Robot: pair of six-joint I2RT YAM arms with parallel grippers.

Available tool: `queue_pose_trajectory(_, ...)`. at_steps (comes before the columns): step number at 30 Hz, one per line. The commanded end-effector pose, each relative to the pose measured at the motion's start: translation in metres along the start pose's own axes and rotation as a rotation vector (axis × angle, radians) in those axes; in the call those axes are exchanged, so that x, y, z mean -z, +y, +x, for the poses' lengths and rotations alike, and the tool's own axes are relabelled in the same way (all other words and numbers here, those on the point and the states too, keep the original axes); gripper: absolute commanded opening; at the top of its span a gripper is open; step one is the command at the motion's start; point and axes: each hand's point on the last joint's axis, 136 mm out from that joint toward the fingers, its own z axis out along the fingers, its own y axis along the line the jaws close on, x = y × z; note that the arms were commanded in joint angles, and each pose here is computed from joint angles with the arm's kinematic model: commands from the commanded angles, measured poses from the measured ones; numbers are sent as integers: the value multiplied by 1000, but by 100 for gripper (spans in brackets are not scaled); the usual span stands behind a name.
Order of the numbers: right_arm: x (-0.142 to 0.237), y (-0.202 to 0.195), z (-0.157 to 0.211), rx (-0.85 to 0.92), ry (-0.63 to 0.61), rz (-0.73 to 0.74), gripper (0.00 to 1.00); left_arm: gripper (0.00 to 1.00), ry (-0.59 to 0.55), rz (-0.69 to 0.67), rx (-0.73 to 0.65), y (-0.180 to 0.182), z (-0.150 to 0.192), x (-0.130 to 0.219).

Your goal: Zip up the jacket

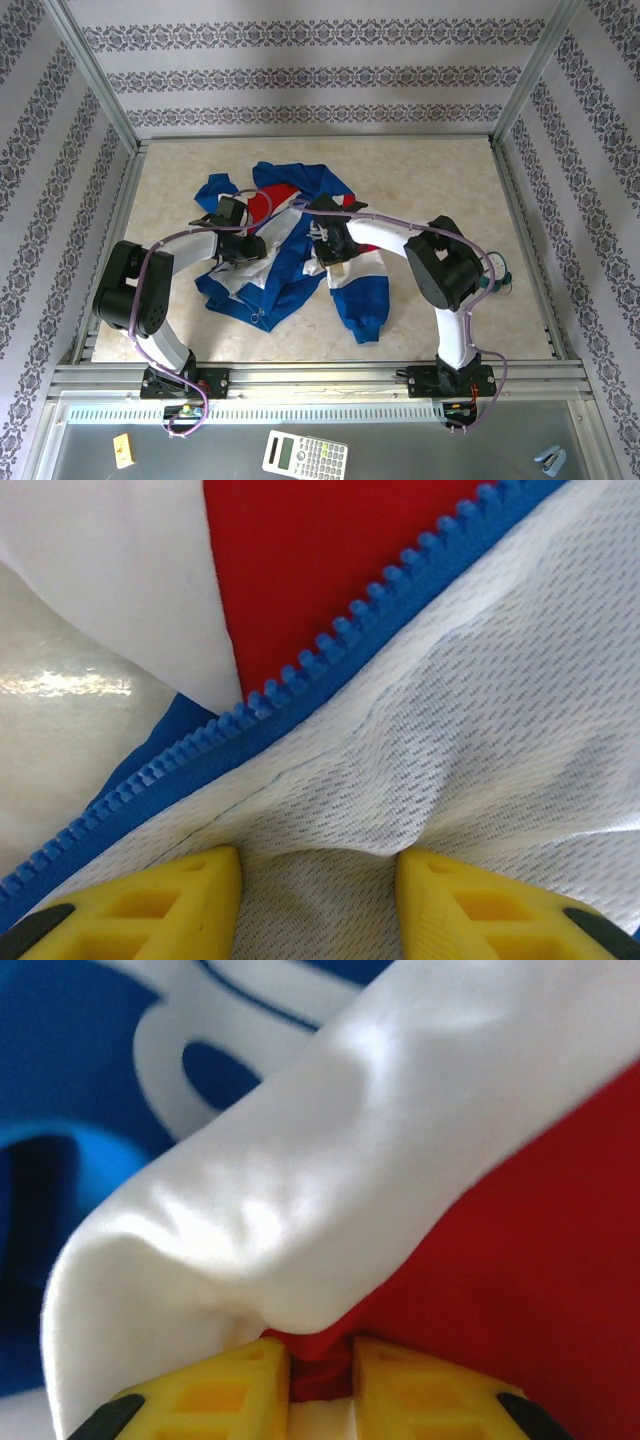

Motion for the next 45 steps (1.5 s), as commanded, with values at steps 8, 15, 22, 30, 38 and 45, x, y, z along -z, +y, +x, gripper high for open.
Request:
queue_pose_trajectory(8, -28, -64, -64, -75, -16, 73, 21, 43, 85, -44, 49, 28, 28, -6)
queue_pose_trajectory(15, -26, -82, -111, -97, -53, 72, 21, 42, 80, 45, 136, 14, 34, -7)
queue_pose_trajectory(22, 14, -84, -142, -81, -123, 72, 22, 44, 48, 63, 126, 4, 22, 5)
queue_pose_trajectory(30, 80, -60, -128, -35, -200, 29, 27, 55, -72, 37, 67, -3, -2, 61)
queue_pose_trajectory(38, 102, -4, -74, 35, -216, -52, 30, 57, -75, -97, 147, 34, 47, 94)
queue_pose_trajectory(45, 74, 40, -26, 29, -150, -177, 31, 57, -60, -62, 258, 50, 105, 88)
